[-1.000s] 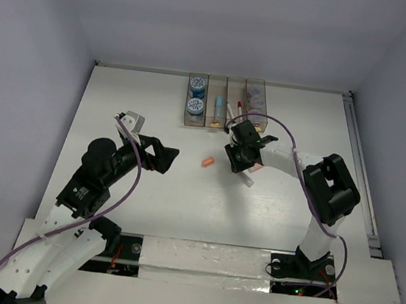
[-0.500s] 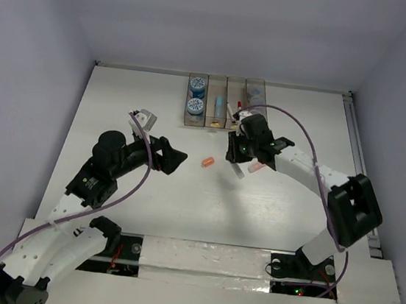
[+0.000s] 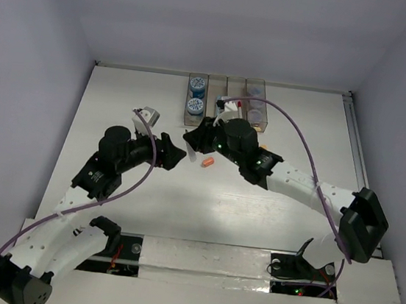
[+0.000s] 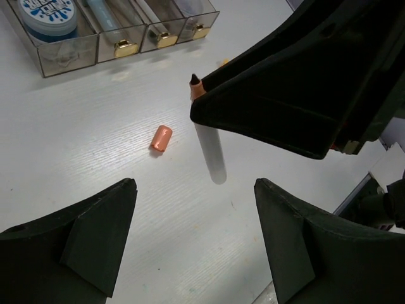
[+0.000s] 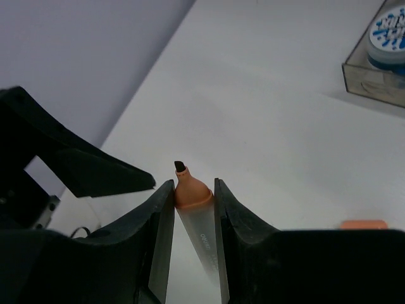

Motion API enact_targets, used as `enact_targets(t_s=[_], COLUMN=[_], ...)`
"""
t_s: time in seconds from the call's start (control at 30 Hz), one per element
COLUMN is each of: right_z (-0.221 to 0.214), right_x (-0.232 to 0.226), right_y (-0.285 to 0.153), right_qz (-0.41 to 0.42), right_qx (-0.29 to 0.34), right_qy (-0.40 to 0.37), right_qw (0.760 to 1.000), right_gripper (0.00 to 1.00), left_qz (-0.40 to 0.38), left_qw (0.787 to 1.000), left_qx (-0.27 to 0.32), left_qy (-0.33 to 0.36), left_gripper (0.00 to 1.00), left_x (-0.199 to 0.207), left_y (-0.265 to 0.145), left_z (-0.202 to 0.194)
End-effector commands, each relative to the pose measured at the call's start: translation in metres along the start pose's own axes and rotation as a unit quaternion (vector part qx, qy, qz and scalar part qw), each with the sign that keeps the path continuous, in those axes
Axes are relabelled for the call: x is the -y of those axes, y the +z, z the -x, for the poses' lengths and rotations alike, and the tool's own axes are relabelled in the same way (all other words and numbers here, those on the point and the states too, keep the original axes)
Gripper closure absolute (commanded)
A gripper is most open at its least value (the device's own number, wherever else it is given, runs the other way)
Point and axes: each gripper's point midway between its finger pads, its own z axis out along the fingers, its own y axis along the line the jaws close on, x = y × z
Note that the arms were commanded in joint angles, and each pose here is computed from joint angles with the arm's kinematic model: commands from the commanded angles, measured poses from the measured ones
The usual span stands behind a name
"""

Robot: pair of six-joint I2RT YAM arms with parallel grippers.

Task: Sort the stationery into containers
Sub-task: Pick up the pen from the center of the board.

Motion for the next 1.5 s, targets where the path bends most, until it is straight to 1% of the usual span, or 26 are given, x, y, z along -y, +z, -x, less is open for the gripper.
enact_targets(t_s=[0.0,0.03,0.07,0.1,0.17,0.3,0.43,0.53,0.67,0.9,1.03,1.13,1.17,1.2,1.23,1.3,1.33,1.37,1.43,1.47], right_z=[0.064,0.067,0.069,0.07,0.074,0.07,0.067,0.067,0.065,0.061,0.059,0.059,0.059,0.059,0.06,0.061,0.061,0.06,0.061,0.06], right_x=[-0.041,-0.041,-0.047,-0.048,-0.049,-0.062,-0.07,-0.073,-0.088,-0.098,-0.099,-0.099,-0.099,-0.098,-0.098,-0.098,-0.098,-0.096,-0.093,-0.09], right_y=[0.006,0.006,0.005,0.006,0.006,0.011,0.015,0.017,0.016,0.019,0.018,0.018,0.017,0.017,0.016,0.012,0.01,0.009,0.001,-0.002], right_qz=[0.045,0.044,0.049,0.049,0.051,0.068,0.079,0.088,0.121,0.15,0.157,0.158,0.159,0.157,0.157,0.157,0.157,0.155,0.147,0.141], right_qx=[0.117,0.123,0.13,0.132,0.14,0.135,0.133,0.133,0.134,0.125,0.125,0.125,0.128,0.128,0.129,0.13,0.131,0.128,0.13,0.129], right_qy=[0.036,0.037,0.038,0.039,0.042,0.045,0.048,0.052,0.06,0.067,0.07,0.07,0.07,0.07,0.07,0.071,0.069,0.065,0.06,0.052], right_qw=[0.991,0.991,0.989,0.989,0.988,0.987,0.987,0.986,0.982,0.978,0.977,0.977,0.977,0.977,0.977,0.976,0.976,0.977,0.979,0.98], right_gripper=[1.0,1.0,1.0,1.0,1.0,1.0,1.0,1.0,1.0,1.0,1.0,1.0,1.0,1.0,1.0,1.0,0.9,0.83,0.67,0.52], left_qz=[0.02,0.025,0.031,0.032,0.028,0.017,0.01,0.009,-0.001,-0.006,-0.002,0.0,0.001,0.009,0.011,0.014,0.014,0.014,0.017,0.018], left_qw=[0.999,0.999,0.999,0.999,0.999,1.0,0.999,0.999,0.999,1.0,1.0,1.0,1.0,0.999,0.999,0.999,0.999,0.999,0.999,0.999], left_qx=[0.035,0.035,0.036,0.033,0.027,0.025,0.03,0.034,0.031,0.026,0.026,0.027,0.026,0.031,0.03,0.034,0.035,0.036,0.041,0.043], left_qy=[0.005,0.004,0.001,0.0,-0.001,-0.004,-0.005,-0.005,-0.006,-0.008,-0.008,-0.007,-0.007,-0.009,-0.01,-0.007,-0.006,-0.005,-0.001,0.001], left_gripper=[0.28,0.3,0.36,0.38,0.4,0.42,0.5,0.53,0.58,0.61,0.67,0.8,0.92,0.97,1.0,1.0,1.0,1.0,1.0,1.0], left_x=[-0.005,-0.007,-0.011,-0.012,-0.011,-0.011,-0.009,-0.01,-0.007,-0.006,-0.008,-0.008,-0.008,-0.011,-0.012,-0.013,-0.012,-0.012,-0.012,-0.012], left_y=[-0.002,-0.002,-0.003,-0.001,0.001,0.002,0.002,0.001,0.002,0.004,0.004,0.003,0.003,0.003,0.002,0.001,0.001,0.0,-0.003,-0.004], left_z=[0.018,0.017,0.018,0.017,0.014,0.015,0.017,0.019,0.018,0.016,0.016,0.017,0.017,0.019,0.019,0.021,0.022,0.022,0.024,0.025])
